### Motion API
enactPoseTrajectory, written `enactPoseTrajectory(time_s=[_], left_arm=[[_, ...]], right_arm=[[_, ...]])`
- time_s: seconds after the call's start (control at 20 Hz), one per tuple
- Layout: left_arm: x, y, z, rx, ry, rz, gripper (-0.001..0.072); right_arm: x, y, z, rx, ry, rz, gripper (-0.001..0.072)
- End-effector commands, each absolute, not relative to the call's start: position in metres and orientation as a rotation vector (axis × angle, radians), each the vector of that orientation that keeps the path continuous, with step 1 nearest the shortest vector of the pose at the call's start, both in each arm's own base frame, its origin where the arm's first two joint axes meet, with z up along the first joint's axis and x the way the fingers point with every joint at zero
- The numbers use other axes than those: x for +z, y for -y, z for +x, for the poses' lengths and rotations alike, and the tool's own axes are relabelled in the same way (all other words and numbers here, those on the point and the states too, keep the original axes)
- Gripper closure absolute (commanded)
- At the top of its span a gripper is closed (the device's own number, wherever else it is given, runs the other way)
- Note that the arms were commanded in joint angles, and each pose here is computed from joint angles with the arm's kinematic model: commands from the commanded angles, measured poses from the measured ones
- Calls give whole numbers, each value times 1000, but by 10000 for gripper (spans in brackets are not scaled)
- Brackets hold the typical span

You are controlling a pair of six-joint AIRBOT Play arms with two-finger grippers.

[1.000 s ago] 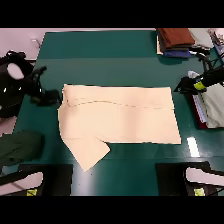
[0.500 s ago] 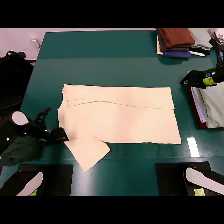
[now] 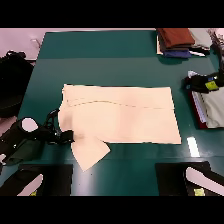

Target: Fold the shirts.

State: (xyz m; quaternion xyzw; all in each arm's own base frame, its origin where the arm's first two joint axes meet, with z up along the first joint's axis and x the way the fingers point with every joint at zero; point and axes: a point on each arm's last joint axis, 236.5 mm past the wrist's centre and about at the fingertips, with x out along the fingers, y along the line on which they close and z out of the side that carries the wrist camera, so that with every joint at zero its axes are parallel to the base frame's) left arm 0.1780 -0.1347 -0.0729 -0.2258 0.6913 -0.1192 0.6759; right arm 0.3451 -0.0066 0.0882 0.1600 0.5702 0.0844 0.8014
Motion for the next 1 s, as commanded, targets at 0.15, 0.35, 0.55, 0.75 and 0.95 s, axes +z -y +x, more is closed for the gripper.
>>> enactPoseTrajectory(time_s=[0.15, 0.35, 0.55, 0.75, 0.95], left_arm=[[-53, 141, 192, -326, -1507, -475, 683], [-50, 141, 197, -333, -1490, -469, 683], [-50, 142, 197, -338, -1487, -464, 683], [-50, 142, 195, -347, -1493, -455, 683], [-37, 143, 192, -380, -1515, -429, 685]], right_arm=[[-15, 57, 210, -40, -1566, 489, 136], [-65, 33, 154, -60, -1703, 772, 239], [-96, -1, 155, 14, -1731, 833, 275], [-104, -15, 176, 67, -1706, 713, 425], [-74, -18, 202, 125, -1607, 566, 696]])
